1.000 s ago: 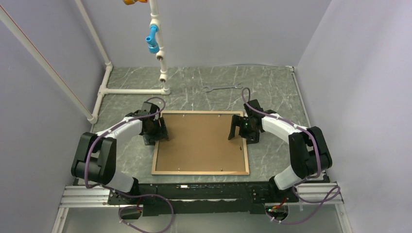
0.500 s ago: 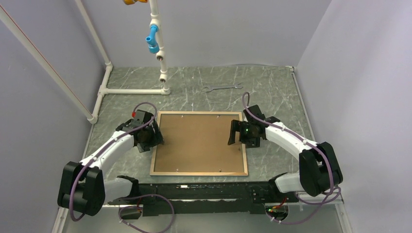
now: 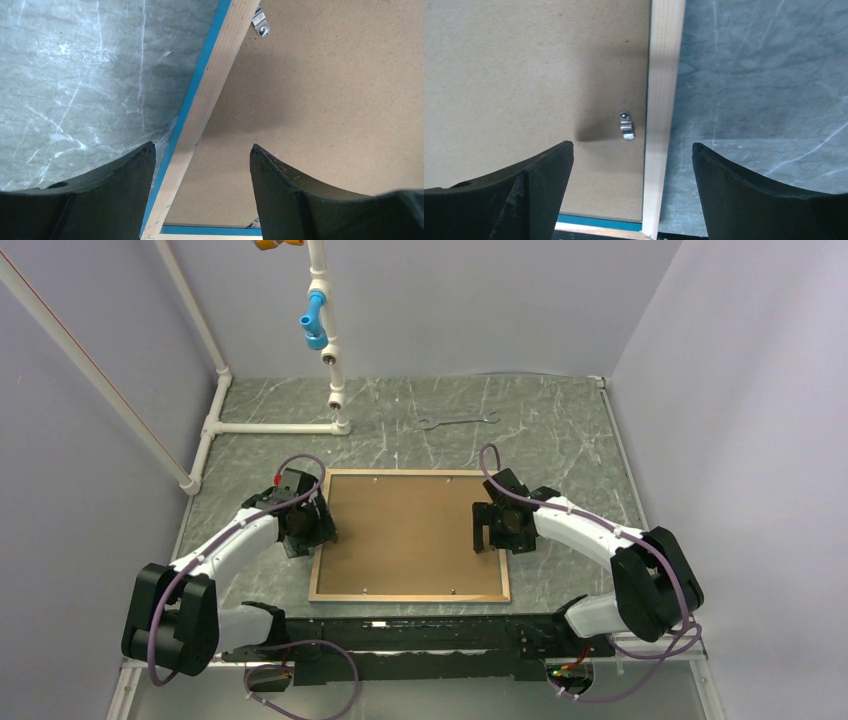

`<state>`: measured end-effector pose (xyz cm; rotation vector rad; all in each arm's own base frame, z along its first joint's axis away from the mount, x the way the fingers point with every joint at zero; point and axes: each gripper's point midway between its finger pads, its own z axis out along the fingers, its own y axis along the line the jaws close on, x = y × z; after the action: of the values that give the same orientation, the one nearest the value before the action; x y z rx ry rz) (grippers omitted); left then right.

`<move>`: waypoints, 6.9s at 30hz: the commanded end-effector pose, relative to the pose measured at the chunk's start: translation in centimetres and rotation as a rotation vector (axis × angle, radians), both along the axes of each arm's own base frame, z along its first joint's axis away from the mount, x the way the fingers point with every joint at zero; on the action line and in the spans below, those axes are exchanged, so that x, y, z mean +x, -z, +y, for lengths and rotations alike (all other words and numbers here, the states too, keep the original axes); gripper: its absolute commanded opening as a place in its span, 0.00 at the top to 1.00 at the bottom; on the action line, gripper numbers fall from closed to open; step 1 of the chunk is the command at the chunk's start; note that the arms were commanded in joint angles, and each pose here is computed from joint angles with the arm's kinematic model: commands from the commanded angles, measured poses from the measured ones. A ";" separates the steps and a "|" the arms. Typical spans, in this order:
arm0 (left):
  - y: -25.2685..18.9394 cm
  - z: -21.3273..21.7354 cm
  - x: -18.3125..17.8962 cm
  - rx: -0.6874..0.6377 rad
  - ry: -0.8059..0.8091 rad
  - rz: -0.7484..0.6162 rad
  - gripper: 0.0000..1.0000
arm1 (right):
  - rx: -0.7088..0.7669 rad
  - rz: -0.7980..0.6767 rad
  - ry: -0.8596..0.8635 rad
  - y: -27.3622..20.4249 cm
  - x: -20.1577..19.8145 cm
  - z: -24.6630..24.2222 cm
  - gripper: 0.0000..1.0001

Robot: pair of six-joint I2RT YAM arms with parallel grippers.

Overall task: Put the photo into the frame
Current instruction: Install the photo frame at the center of the board, then turn over the photo frame at the center of the board.

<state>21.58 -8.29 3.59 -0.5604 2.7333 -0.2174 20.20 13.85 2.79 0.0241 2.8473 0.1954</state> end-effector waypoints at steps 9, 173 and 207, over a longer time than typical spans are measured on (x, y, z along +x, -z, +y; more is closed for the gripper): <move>0.3 -0.6 0.4 -0.022 0.033 -0.022 0.28 | -0.121 -0.031 0.019 0.6 1.4 -1.4 0.42; -18.2 -15.8 -9.0 0.523 0.745 -0.709 1.00 | 0.651 -0.731 -0.366 -31.9 1.4 5.7 0.00; -19.2 -14.9 -12.9 0.073 0.802 -0.728 1.00 | 0.117 -1.802 -1.824 -33.9 -1.9 17.2 0.00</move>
<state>12.03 -17.51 21.83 0.7837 1.9444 0.1018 18.05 28.58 34.99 -1.5202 0.6351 0.5972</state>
